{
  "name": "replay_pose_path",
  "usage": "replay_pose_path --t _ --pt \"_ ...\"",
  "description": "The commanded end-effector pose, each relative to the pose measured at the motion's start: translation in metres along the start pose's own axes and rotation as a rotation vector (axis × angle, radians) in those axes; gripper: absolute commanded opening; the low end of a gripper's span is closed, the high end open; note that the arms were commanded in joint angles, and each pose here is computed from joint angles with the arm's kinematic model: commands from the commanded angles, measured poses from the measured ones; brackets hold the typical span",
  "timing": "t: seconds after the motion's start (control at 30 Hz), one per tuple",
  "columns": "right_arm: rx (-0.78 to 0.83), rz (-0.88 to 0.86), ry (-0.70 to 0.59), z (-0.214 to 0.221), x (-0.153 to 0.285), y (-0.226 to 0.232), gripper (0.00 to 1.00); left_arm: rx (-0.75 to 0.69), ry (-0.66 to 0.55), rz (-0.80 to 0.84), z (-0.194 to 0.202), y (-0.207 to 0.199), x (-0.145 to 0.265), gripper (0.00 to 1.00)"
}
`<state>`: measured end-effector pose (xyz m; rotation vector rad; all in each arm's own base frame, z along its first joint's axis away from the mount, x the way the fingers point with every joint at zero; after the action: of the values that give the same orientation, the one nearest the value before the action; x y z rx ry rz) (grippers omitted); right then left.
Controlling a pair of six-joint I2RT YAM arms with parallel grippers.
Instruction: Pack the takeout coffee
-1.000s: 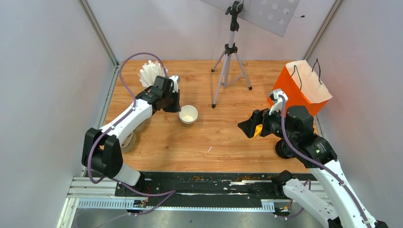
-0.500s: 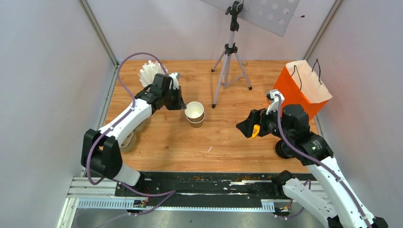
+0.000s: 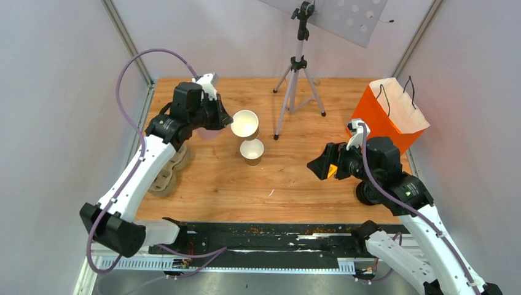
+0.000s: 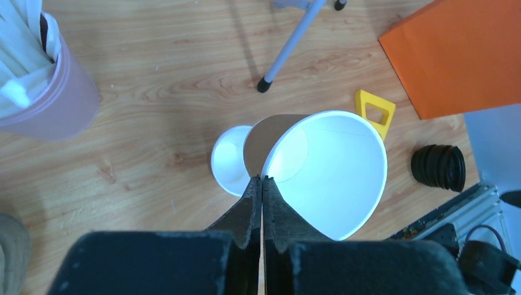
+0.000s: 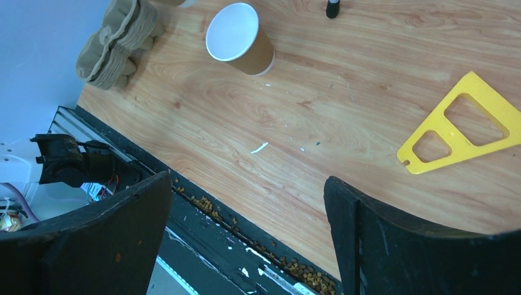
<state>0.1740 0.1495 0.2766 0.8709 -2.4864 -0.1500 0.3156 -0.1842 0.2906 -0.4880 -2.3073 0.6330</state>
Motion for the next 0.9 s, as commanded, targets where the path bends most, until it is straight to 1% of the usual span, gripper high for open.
replay_pose_path --t 0.0,0.2,0.3,0.4,0.53,0.63,0.73,0.87 --pt "-0.071 0.053 0.004 -0.003 0.014 -0.001 0.93 -0.032 0.080 0.007 0.031 -0.002 0.031 0.00" --pt "-0.194 0.243 0.073 0.014 0.020 -0.025 0.92 -0.062 0.146 -0.007 0.089 0.006 0.048 0.00" --pt "-0.284 0.422 0.103 0.026 0.025 -0.047 0.92 -0.078 0.161 -0.023 0.116 0.013 0.046 0.00" --pt "-0.332 0.557 0.138 0.037 0.029 -0.064 0.92 -0.089 0.183 -0.055 0.140 0.022 0.040 0.00" --pt "-0.331 0.726 0.174 0.043 0.034 -0.086 0.91 -0.084 0.175 -0.010 0.162 0.021 0.026 0.00" --pt "-0.292 0.874 0.193 0.049 0.036 -0.108 0.88 -0.091 0.181 -0.003 0.173 0.026 0.013 0.00" --pt "-0.245 0.937 0.235 0.057 0.028 -0.123 0.84 -0.103 0.194 -0.008 0.179 0.029 0.002 0.00" --pt "-0.244 1.000 0.288 0.074 0.024 -0.142 0.80 -0.119 0.195 0.023 0.180 0.021 -0.006 0.00"
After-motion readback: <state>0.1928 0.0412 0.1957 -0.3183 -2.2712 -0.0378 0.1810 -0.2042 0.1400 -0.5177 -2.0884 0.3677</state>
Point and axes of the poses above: each gripper's point midway between its finger pads, its own x axis back along the fingers, its own y axis along the line the jaws close on, z = x × y, the point moved 2 cm from there along x, back along the fingers, and after that the axes turned 12 degrees about x, right-handed, at the moved point
